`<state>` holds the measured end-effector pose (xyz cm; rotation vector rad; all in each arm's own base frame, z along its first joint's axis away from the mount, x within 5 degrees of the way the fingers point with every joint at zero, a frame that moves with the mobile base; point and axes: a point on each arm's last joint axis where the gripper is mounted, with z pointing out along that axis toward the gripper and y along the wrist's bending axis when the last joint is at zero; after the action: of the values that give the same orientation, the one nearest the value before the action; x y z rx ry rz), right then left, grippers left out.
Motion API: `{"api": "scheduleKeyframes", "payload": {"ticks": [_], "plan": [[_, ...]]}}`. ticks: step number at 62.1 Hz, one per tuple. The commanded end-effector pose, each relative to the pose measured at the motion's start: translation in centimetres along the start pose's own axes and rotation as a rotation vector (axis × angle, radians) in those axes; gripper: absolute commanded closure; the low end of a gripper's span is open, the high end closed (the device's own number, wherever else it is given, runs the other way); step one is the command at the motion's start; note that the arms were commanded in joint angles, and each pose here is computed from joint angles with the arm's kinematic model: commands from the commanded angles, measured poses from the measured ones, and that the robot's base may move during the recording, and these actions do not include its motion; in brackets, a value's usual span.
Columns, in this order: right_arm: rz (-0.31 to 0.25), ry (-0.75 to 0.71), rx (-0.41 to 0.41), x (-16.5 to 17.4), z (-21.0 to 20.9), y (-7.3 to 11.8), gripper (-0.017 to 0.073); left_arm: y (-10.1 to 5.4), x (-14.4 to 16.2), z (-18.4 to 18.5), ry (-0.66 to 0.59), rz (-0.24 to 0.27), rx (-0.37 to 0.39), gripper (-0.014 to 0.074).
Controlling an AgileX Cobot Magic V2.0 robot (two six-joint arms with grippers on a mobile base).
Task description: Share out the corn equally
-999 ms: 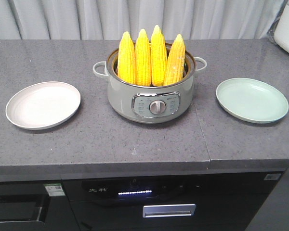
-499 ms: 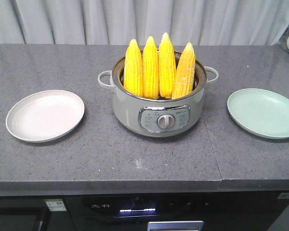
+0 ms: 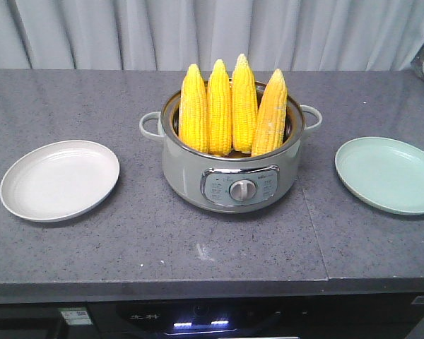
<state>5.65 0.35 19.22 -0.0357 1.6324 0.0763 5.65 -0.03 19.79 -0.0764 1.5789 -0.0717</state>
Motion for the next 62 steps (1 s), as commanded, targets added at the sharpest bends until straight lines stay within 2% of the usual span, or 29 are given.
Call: {"api": "scheduleKeyframes", "payload": {"ticks": [1,62], "plan": [[-0.010,-0.060,-0.002,-0.06,0.05,0.04,0.0561,-0.04,-1.46,-0.27,-0.105,-0.011,0.000,0.0599],[-0.010,-0.060,-0.002,-0.06,0.05,0.04,0.0561,-0.04,-1.46,-0.27,-0.105,-0.011,0.000,0.0599]]}}
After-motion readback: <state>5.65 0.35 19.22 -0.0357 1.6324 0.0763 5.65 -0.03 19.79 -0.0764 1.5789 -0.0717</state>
